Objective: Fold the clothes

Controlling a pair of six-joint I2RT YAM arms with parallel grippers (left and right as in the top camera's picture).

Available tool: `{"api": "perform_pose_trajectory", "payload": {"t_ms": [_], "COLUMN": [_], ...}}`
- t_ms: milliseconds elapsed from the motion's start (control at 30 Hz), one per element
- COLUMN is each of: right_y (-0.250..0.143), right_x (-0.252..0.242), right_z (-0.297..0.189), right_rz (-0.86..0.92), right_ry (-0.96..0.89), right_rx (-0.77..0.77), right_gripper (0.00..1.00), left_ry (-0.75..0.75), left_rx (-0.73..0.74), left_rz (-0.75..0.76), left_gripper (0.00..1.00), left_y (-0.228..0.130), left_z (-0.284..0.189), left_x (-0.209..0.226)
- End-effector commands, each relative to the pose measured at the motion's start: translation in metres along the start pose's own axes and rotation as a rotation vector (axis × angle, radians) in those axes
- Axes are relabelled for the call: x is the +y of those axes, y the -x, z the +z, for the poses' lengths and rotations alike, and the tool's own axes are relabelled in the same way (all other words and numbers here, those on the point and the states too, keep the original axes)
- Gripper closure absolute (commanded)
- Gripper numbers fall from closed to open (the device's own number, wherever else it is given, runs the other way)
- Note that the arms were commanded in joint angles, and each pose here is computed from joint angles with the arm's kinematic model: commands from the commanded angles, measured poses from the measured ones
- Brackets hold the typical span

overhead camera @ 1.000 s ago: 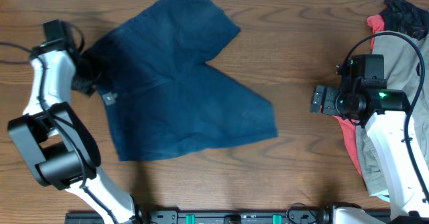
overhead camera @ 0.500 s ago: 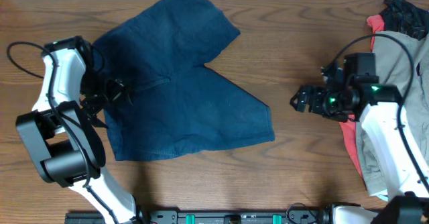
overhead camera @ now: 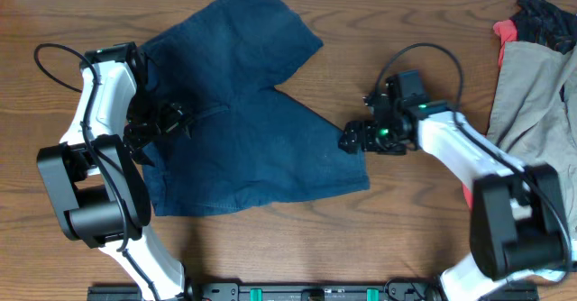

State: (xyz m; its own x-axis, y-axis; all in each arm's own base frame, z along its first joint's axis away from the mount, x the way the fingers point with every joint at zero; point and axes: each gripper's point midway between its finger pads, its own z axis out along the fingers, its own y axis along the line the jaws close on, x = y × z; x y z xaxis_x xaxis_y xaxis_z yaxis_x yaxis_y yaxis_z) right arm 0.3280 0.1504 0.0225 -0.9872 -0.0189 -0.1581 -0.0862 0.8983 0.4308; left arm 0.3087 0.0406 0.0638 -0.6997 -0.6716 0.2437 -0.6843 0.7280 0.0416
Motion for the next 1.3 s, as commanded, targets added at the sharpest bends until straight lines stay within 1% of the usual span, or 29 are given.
{"api": "perform_pose_trajectory", "payload": {"t_ms": [0,33,67,133,200,267,400,467,567,667,733,800,867,967,1133,1167,1200,1233,1267], "right_y": [-0.005,-0.005,-0.006,-0.007,-0.006,-0.004,0.007,0.017,0.024,0.017,0.005,-0.008,-0.02,-0.036,-0.053,-0.055,-0.056,-0.057,-0.057], "right_x": [0.0,0.003,0.005,0.005,0.005,0.004,-0.017,-0.04,-0.083,-0.128,-0.158,-0.176,-0.185,-0.183,-0.17,-0.169,-0.167,-0.166,-0.165], "right_z": [0.021,0.025,0.028,0.029,0.029,0.027,0.021,0.012,-0.009,-0.039,-0.063,-0.083,-0.097,-0.109,-0.109,-0.109,-0.108,-0.108,-0.108], "right_rz": [0.021,0.02,0.021,0.023,0.011,-0.004,0.032,0.082,0.211,0.333,0.411,0.468,0.511,0.542,0.539,0.532,0.526,0.523,0.52], "right_ry": [0.027,0.052,0.07,0.074,0.075,0.075,0.029,-0.03,-0.146,-0.279,-0.384,-0.451,-0.48,-0.483,-0.473,-0.473,-0.473,-0.473,-0.473], "right_rx": [0.035,0.041,0.047,0.053,0.051,0.043,0.002,-0.034,-0.079,-0.102,-0.104,-0.097,-0.084,-0.05,0.027,0.038,0.046,0.05,0.051], "right_gripper": [0.2,0.27,0.37,0.62,0.78,0.98,0.99,0.99,0.99,0.99,0.99,0.99,0.99,0.99,0.99,0.98,0.94,0.84,0.7], "left_ry": [0.014,0.014,0.014,0.013,0.011,0.009,0.005,0.004,0.004,0.002,0.0,-0.002,-0.003,-0.011,-0.057,-0.073,-0.087,-0.099,-0.11], "left_rx": [-0.008,-0.009,-0.008,-0.009,-0.011,-0.015,-0.029,-0.037,-0.048,-0.059,-0.068,-0.073,-0.078,-0.078,-0.048,-0.046,-0.047,-0.052,-0.062], "left_rz": [0.008,0.008,0.008,0.008,0.008,0.009,0.029,0.045,0.076,0.103,0.118,0.13,0.137,0.142,0.142,0.144,0.146,0.151,0.159], "left_gripper": [0.02,0.02,0.02,0.02,0.02,0.02,0.02,0.02,0.02,0.02,0.02,0.02,0.02,0.02,0.02,0.02,0.02,0.02,0.02], "left_y": [0.0,0.0,0.0,0.0,0.001,0.001,0.001,0.0,-0.003,-0.006,-0.008,-0.009,-0.009,-0.01,-0.015,-0.016,-0.015,-0.014,-0.013], "left_z": [0.0,0.0,0.0,0.0,0.0,0.0,0.0,0.001,0.002,0.003,0.003,0.004,0.004,0.004,0.004,0.004,0.004,0.005,0.005], "left_x": [0.003,0.003,0.003,0.003,0.002,0.001,-0.006,-0.011,-0.02,-0.028,-0.034,-0.037,-0.04,-0.043,-0.05,-0.054,-0.057,-0.06,-0.063]}}
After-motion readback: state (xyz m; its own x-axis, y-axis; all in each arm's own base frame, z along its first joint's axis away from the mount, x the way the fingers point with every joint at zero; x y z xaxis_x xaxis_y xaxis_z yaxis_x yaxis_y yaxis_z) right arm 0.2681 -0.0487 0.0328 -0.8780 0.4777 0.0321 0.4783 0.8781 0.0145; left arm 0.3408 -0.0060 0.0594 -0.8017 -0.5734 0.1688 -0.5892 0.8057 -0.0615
